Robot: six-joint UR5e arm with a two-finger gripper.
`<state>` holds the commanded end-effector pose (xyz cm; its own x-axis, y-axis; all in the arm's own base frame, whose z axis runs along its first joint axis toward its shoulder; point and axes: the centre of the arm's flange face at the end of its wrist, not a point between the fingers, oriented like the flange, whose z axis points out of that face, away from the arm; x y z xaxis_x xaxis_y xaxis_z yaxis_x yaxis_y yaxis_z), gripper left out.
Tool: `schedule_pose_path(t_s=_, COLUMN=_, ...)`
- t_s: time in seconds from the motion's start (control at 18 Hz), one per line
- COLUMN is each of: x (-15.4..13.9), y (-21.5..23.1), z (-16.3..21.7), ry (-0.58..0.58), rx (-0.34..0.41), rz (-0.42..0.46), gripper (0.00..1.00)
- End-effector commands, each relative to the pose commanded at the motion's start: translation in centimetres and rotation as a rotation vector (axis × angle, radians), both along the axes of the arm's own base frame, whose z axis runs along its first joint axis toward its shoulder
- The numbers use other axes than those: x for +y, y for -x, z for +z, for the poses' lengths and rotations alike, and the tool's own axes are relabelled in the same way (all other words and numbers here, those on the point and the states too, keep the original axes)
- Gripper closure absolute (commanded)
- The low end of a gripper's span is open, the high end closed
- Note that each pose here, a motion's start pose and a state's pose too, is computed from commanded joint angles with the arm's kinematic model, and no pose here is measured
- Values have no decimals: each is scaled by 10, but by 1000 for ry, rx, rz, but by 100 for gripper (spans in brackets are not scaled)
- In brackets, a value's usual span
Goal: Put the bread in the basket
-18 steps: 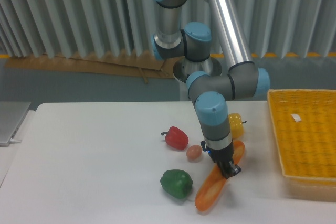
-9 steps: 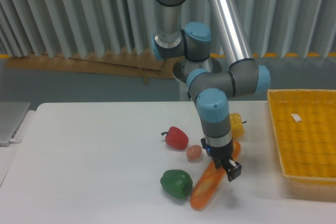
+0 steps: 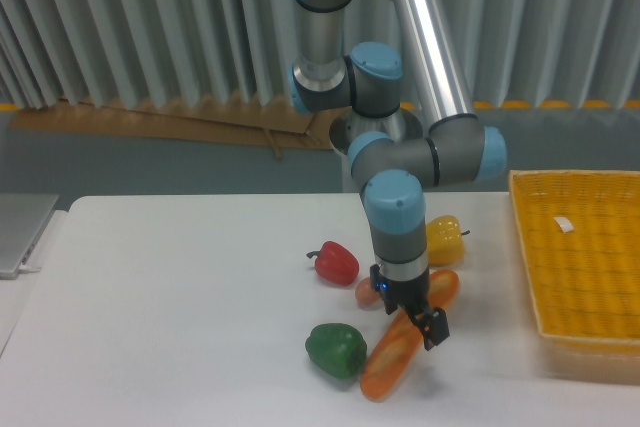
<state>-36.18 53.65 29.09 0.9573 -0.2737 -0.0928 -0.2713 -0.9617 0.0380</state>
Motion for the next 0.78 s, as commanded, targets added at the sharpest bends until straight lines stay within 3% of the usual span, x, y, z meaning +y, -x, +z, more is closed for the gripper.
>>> schedule_pose_path(t_s=0.22, x=3, y=-9, z=-21, ry=21, rx=-16, rz=46, gripper=0)
schedule_pose_path(t_s=0.78, x=8, y=0, z=-23, ry=16, rx=-13, rz=41, gripper=0)
